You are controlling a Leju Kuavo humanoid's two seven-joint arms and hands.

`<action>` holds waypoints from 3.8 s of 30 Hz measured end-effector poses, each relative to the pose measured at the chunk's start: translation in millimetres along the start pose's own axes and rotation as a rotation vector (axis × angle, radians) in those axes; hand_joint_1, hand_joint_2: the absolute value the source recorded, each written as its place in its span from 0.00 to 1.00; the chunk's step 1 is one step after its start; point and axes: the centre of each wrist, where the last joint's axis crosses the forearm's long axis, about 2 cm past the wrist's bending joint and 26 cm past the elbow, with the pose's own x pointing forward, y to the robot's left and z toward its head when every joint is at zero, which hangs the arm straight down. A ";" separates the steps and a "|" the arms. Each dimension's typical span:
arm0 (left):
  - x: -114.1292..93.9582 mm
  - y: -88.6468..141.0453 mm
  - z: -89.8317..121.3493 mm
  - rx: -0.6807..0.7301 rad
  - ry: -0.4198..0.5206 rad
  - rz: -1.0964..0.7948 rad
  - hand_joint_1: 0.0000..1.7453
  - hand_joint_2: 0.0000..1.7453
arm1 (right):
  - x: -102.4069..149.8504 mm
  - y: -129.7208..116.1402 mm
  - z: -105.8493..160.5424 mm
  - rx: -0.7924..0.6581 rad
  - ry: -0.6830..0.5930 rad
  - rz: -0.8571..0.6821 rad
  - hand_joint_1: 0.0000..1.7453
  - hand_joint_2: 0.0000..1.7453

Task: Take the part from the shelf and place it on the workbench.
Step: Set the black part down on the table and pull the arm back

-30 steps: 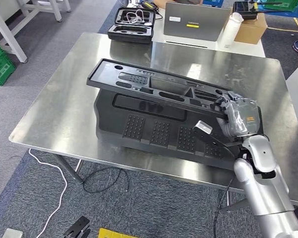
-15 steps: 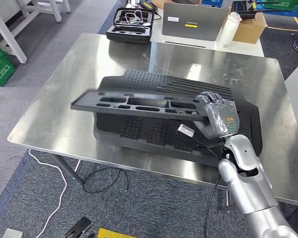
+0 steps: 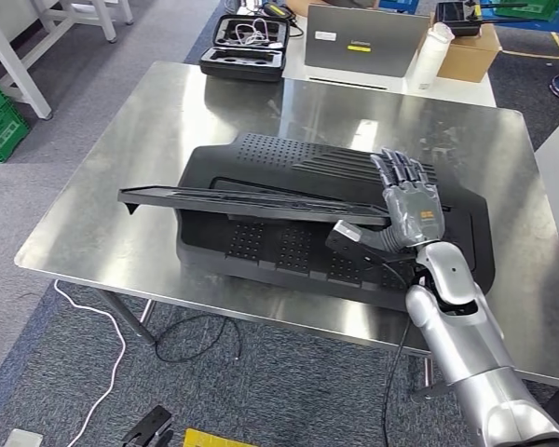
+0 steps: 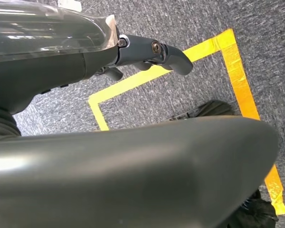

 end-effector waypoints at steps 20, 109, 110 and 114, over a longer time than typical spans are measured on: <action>0.1 -0.1 -0.1 0.003 -0.013 0.008 0.00 0.00 | -14.6 -3.1 -1.7 0.010 0.047 -0.002 0.00 0.00; -3.2 8.4 2.7 0.035 0.012 0.000 0.00 0.00 | -14.1 33.0 18.4 0.329 -0.033 0.058 0.00 0.00; -3.2 8.5 2.7 0.036 0.012 0.000 0.00 0.00 | -14.2 32.9 18.0 0.331 -0.034 0.059 0.00 0.00; -3.4 8.8 2.8 0.039 0.012 0.001 0.00 0.00 | -14.4 32.4 16.2 0.342 -0.038 0.064 0.00 0.00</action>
